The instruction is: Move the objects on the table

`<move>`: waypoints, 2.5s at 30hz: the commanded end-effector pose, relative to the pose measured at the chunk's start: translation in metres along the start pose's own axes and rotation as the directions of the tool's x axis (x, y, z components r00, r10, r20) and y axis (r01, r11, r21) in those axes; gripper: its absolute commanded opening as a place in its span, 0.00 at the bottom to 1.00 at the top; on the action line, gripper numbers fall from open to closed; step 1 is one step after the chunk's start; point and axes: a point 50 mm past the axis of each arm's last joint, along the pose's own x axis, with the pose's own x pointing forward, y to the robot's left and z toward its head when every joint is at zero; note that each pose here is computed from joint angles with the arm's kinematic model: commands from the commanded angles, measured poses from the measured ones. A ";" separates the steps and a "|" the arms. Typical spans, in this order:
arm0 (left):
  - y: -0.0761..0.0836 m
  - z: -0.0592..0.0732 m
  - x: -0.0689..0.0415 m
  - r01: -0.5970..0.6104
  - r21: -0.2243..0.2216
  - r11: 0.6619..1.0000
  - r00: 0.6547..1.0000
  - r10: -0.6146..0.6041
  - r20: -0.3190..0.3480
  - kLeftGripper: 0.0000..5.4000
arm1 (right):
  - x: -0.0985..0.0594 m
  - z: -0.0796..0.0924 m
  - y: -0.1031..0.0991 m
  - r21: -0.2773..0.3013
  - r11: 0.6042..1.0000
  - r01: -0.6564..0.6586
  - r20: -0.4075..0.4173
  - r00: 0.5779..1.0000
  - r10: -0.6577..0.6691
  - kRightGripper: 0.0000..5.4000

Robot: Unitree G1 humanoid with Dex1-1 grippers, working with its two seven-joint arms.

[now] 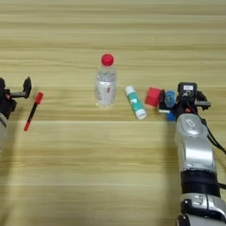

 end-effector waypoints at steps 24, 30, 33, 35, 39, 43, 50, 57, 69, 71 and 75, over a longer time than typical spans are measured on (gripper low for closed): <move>-0.001 0.003 0.001 0.002 0.014 1.000 1.000 -0.002 0.011 1.00 | -0.028 0.031 0.056 -0.108 0.944 -0.313 0.211 0.920 0.330 1.00; -0.001 0.003 0.001 0.001 0.014 1.000 1.000 -0.001 0.011 1.00 | -0.044 0.034 0.067 -0.145 0.901 -0.408 0.197 0.881 0.431 1.00; -0.001 0.003 0.001 0.001 0.014 1.000 1.000 -0.001 0.012 1.00 | -0.051 0.039 0.070 -0.165 0.888 -0.430 0.202 0.866 0.457 1.00; -0.001 0.003 0.001 0.001 0.014 1.000 1.000 -0.001 0.012 1.00 | -0.055 0.043 0.072 -0.169 0.880 -0.445 0.216 0.854 0.473 1.00; -0.001 0.003 0.001 0.001 0.014 1.000 1.000 -0.002 0.012 1.00 | -0.060 0.051 0.076 -0.165 0.864 -0.476 0.244 0.829 0.503 1.00; -0.001 0.003 0.001 0.002 0.013 1.000 1.000 -0.002 0.012 1.00 | -0.061 0.054 0.083 -0.160 0.844 -0.512 0.258 0.804 0.536 1.00; -0.001 0.003 0.001 0.004 0.012 1.000 1.000 -0.004 0.012 1.00 | -0.061 0.059 0.095 -0.162 0.819 -0.551 0.274 0.772 0.574 1.00; -0.002 0.003 0.001 0.005 0.010 1.000 1.000 -0.005 0.011 1.00 | -0.050 0.054 0.103 -0.134 0.805 -0.578 0.250 0.766 0.592 1.00; -0.001 0.003 0.002 0.006 0.009 1.000 1.000 -0.006 0.008 1.00 | -0.025 0.049 0.115 -0.105 0.796 -0.596 0.202 0.771 0.604 1.00; -0.001 0.003 0.002 0.006 0.009 1.000 1.000 -0.006 0.008 1.00 | -0.023 0.049 0.117 -0.104 0.794 -0.600 0.200 0.769 0.607 1.00; -0.001 0.003 0.002 0.007 0.009 1.000 1.000 -0.007 0.008 1.00 | -0.018 0.051 0.121 -0.090 0.792 -0.604 0.200 0.768 0.609 1.00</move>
